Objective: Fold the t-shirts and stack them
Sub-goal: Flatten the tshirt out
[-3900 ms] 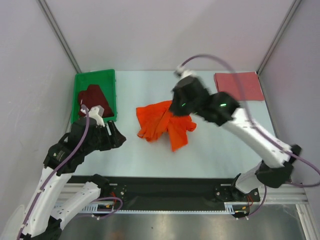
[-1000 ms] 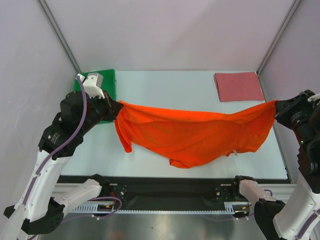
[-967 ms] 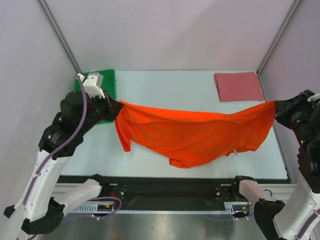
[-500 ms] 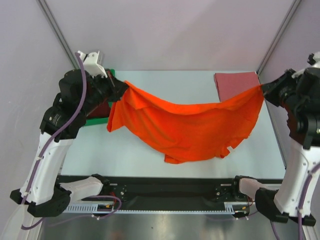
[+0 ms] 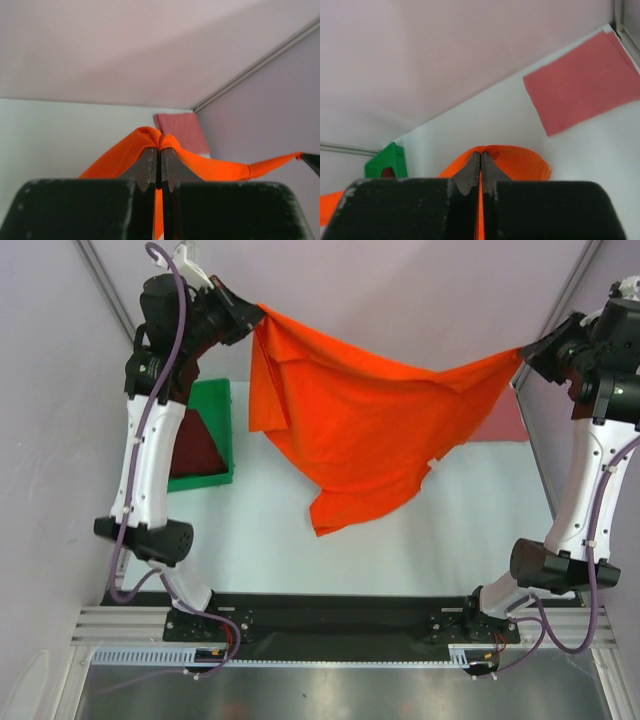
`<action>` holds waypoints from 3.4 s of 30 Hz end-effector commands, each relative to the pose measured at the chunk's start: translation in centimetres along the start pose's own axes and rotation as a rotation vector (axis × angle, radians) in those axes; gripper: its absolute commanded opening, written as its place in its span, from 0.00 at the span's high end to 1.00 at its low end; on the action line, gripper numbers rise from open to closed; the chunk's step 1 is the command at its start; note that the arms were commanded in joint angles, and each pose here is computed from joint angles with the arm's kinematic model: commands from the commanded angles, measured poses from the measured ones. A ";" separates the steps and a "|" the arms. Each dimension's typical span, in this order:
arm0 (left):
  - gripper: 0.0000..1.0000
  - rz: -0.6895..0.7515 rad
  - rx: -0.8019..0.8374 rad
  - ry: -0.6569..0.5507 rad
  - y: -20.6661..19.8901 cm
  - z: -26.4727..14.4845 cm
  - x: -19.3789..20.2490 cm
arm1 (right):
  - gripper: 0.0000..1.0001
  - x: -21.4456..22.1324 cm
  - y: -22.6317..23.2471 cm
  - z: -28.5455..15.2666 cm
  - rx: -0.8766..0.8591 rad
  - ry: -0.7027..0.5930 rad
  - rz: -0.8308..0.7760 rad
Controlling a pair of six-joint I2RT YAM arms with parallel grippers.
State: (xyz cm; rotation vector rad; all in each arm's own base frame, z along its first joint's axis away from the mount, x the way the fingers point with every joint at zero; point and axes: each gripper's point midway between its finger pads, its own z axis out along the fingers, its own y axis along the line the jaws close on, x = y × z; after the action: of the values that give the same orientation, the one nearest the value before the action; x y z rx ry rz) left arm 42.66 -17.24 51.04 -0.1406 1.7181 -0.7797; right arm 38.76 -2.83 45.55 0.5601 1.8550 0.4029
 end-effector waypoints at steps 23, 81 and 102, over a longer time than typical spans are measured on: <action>1.00 -0.193 0.187 0.107 0.3 -5.5 2.9 | 1.00 3.9 2.4 -11.0 -0.138 0.004 0.035; 1.00 -0.215 0.488 -0.159 -2.5 3.9 -8.7 | 1.00 -14.3 8.4 -3.6 -0.566 -0.316 0.047; 1.00 -0.251 0.227 0.375 5.2 -0.8 18.1 | 1.00 10.9 3.0 -6.0 -0.180 0.116 0.006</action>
State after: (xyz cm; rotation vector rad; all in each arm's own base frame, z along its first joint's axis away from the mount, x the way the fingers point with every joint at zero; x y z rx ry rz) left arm 40.58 -22.15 36.52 -0.0990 1.9187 -1.3100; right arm 35.42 8.09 42.53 0.3292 1.9164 0.7672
